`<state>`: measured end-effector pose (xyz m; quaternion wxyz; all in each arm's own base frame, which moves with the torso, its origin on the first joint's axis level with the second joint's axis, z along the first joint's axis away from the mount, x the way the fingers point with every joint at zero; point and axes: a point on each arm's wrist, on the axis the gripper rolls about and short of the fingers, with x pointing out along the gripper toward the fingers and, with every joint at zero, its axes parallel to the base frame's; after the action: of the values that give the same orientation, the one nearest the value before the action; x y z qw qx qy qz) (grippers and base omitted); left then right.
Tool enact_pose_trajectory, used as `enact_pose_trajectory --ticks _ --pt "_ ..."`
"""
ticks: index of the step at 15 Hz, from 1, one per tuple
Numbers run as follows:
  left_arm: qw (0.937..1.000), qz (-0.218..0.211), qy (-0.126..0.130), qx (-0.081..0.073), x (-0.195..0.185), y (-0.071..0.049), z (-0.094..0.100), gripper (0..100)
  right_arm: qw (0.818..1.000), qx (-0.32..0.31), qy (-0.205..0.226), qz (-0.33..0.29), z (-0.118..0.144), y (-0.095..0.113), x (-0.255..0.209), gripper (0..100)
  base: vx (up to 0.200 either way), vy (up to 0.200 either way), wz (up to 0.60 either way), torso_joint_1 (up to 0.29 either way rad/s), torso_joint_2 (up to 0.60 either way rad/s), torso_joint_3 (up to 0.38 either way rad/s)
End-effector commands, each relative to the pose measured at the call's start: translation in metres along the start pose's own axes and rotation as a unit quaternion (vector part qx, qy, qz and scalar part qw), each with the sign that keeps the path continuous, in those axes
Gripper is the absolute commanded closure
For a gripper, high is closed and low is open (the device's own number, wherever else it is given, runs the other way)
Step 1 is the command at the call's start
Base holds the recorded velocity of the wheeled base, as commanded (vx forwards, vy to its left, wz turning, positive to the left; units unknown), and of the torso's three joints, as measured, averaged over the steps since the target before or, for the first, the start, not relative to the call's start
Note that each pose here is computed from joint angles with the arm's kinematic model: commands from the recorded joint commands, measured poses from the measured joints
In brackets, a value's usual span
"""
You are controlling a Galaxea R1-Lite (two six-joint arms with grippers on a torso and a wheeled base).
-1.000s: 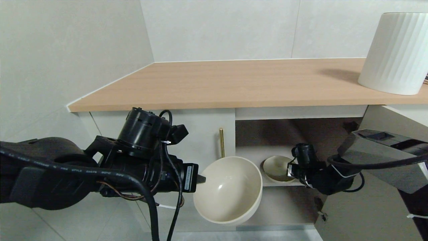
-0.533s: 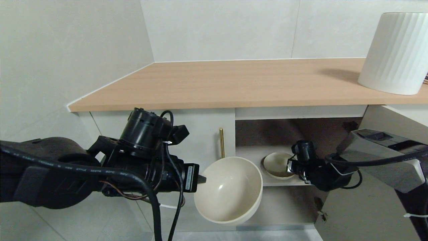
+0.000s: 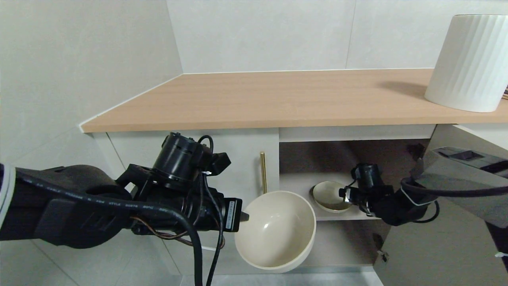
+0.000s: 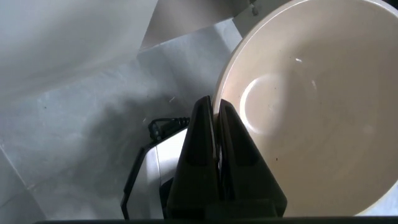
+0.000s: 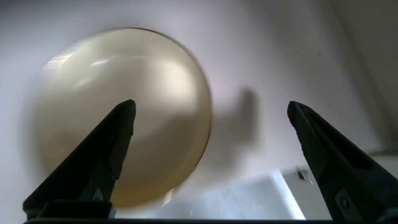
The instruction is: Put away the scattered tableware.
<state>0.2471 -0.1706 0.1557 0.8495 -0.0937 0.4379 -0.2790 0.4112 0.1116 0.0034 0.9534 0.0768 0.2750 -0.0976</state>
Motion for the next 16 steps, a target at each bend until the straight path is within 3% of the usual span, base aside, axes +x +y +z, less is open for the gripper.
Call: enact_pose_trajectory --ticks 1,5,8,12,16 --pt "0.9997 0.002 0.022 0.01 0.014 -0.005 -0.007 100 0.997 -0.011 -0.012 0.073 0.041 0.009 -0.095 0 0.0 0.0 0.0 0.0 0.0 0.0" --pt "0.9976 0.029 0.059 0.023 0.041 -0.01 -0.022 100 0.979 -0.053 0.063 0.187 0.063 0.013 -0.197 0 0.0 0.0 0.0 0.0 0.0 0.0" --pt "0.9968 0.04 0.064 0.026 0.053 -0.009 -0.025 100 0.96 -0.097 0.098 0.243 0.066 0.02 -0.264 0 0.0 0.0 0.0 0.0 0.0 0.0" --pt "0.9963 0.043 0.068 0.032 0.056 -0.012 -0.027 100 0.948 -0.133 0.129 0.26 0.049 0.031 -0.276 0 0.0 0.0 0.0 0.0 0.0 0.0" --pt "0.996 0.044 0.068 0.036 0.056 -0.015 -0.029 100 0.933 -0.184 0.192 0.244 0.015 0.052 -0.261 0 0.0 0.0 0.0 0.0 0.0 0.0"
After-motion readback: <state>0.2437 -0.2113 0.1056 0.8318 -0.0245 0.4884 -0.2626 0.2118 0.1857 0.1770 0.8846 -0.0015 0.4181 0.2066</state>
